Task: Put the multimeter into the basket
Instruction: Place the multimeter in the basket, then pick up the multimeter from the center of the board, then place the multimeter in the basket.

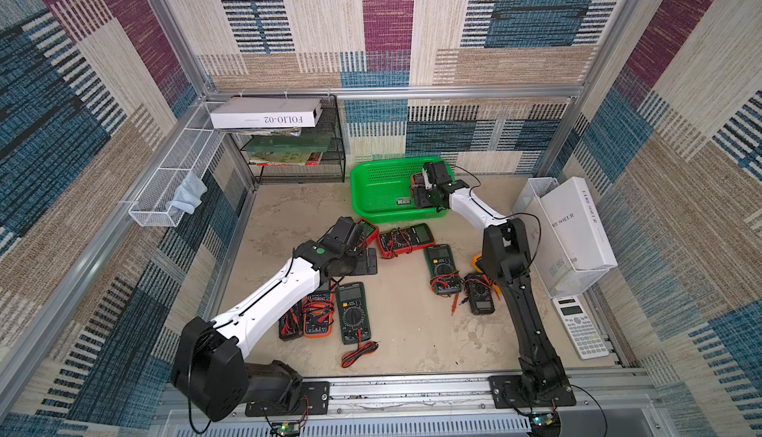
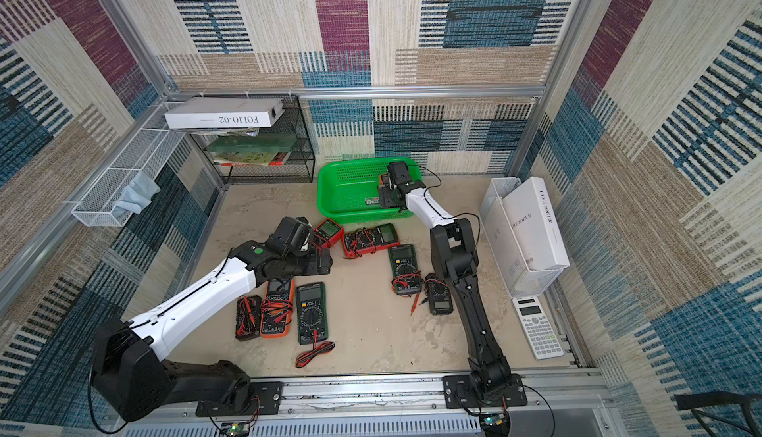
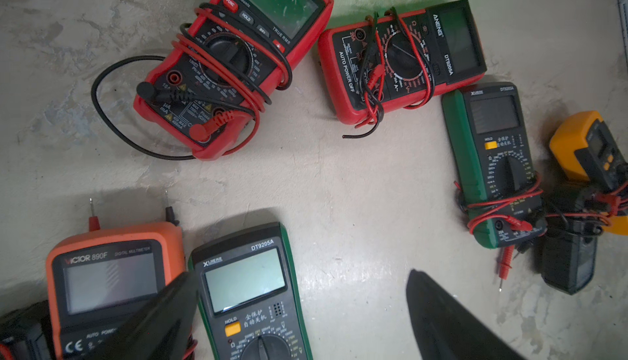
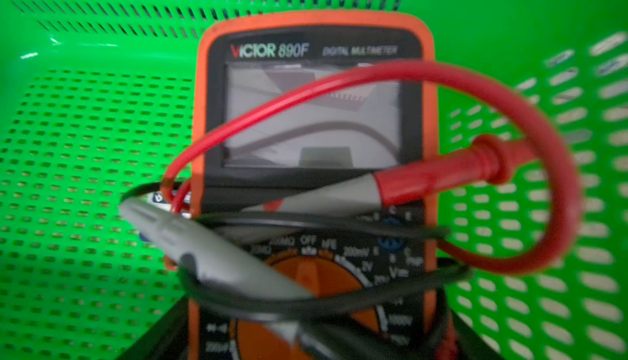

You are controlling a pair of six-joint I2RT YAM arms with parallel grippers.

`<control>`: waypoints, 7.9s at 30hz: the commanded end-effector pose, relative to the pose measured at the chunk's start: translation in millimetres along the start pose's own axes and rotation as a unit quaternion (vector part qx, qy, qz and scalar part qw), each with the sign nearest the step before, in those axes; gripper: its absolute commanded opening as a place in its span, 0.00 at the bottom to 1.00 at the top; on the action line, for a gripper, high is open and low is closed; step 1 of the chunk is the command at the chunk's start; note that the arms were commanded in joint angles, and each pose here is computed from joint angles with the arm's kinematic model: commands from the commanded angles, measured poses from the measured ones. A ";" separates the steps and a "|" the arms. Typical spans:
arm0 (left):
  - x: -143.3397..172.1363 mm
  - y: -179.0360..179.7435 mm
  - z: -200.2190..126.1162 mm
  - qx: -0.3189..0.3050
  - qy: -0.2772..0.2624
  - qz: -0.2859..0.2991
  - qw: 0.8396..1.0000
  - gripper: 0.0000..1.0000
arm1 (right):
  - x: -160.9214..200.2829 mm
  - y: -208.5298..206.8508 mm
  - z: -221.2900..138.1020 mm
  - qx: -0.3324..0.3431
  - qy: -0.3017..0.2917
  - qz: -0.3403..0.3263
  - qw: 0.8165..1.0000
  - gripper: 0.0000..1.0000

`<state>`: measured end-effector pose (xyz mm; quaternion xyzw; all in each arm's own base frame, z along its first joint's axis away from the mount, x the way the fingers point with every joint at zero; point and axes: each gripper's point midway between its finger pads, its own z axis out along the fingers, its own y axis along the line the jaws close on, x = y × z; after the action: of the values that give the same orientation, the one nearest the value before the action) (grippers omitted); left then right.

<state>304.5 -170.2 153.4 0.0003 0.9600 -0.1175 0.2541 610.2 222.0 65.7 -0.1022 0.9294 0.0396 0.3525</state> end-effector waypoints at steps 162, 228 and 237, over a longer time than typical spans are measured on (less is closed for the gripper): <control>17.2 -1.8 9.2 0.007 -0.018 -0.020 1.000 1.00 | 167.9 65.4 -229.5 -0.111 -0.006 0.029 0.993 0.41; 22.9 8.0 -8.0 -0.005 -0.023 0.012 1.000 1.00 | -118.4 77.9 -121.5 -0.051 -0.205 0.048 0.976 0.43; 24.9 8.2 -11.6 0.000 -0.025 0.014 1.000 1.00 | -104.3 84.0 -76.8 -0.047 -0.180 0.026 0.982 0.44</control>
<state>280.6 -162.3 150.2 0.0059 0.9519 -0.1161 0.2834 614.1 308.9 189.3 -0.0801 0.8557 0.1109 0.4990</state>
